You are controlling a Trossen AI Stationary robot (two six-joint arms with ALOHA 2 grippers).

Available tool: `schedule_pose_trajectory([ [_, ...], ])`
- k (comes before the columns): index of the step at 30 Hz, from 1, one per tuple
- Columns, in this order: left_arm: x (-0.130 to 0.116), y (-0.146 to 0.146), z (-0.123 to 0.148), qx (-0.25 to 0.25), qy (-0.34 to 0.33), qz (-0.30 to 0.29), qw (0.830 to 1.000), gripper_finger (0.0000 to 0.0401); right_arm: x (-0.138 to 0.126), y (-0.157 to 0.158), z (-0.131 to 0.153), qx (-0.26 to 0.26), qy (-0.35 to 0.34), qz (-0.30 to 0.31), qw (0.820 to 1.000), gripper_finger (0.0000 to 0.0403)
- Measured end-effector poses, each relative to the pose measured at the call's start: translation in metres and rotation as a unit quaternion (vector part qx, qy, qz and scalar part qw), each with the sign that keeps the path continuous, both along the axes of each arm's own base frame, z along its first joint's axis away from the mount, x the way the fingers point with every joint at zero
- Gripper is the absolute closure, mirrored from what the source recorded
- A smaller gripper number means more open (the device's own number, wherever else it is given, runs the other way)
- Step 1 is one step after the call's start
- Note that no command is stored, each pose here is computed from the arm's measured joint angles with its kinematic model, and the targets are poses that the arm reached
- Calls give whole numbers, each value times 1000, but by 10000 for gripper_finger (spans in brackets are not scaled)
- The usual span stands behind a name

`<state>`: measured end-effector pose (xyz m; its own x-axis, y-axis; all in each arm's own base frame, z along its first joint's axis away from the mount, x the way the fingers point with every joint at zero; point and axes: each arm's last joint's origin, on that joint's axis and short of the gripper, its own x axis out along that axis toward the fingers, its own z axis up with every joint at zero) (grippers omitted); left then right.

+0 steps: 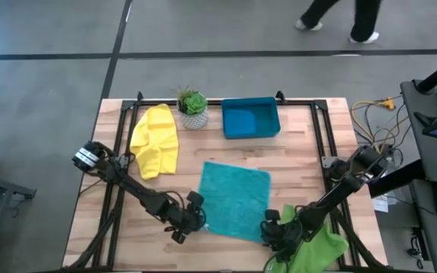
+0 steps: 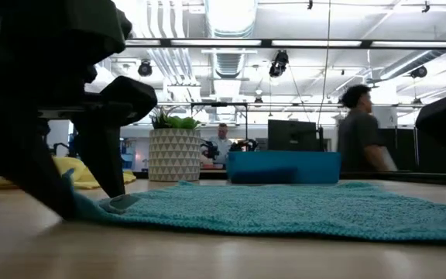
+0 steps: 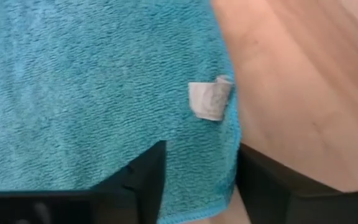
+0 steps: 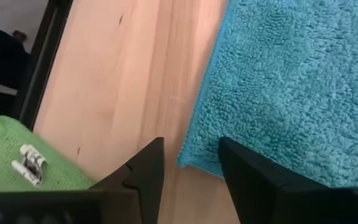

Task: Fold microfiber towels
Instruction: Fold the light blue microfiber towel on top of the dark blue microfiber towel into the dark blue bin

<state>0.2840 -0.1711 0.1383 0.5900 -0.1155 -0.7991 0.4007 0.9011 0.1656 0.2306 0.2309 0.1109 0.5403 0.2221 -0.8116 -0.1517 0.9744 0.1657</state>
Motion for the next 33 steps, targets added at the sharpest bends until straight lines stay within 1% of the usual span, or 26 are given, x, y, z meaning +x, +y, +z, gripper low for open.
schedule_pose_trajectory([
  [2,1,-1,2,4,5,0,1000,282,1,1,1,-6,4,-2,1000,271],
  [4,2,-2,6,8,14,1,1000,321,2,1,5,-22,19,-3,1000,295],
  [7,4,-4,13,4,24,13,1000,381,3,1,11,-60,49,-5,997,347],
  [8,5,-4,15,2,25,16,1000,391,3,2,14,-68,56,-6,996,367],
  [9,5,-4,17,-1,24,19,1000,393,4,2,16,-76,63,-6,995,380],
  [11,4,-4,23,-5,21,21,1000,391,4,3,19,-82,70,-7,994,387],
  [14,3,-3,38,-19,11,30,999,397,8,7,31,-67,62,-13,996,392],
  [18,-1,-1,59,-36,-7,28,999,400,13,14,48,-34,59,-20,997,393],
  [21,-6,2,74,-54,-22,23,998,400,14,16,61,-28,69,-28,997,393],
  [23,-9,5,81,-53,-27,25,998,401,11,11,68,-41,83,-37,995,394],
  [25,-12,11,82,-37,-18,34,999,401,10,7,72,-44,81,-42,995,394],
  [28,-11,20,82,-29,-8,47,998,401,6,-4,80,-32,68,-54,996,394],
  [33,-7,33,80,-17,-5,55,998,401,-4,-34,85,-19,63,-87,994,394],
])
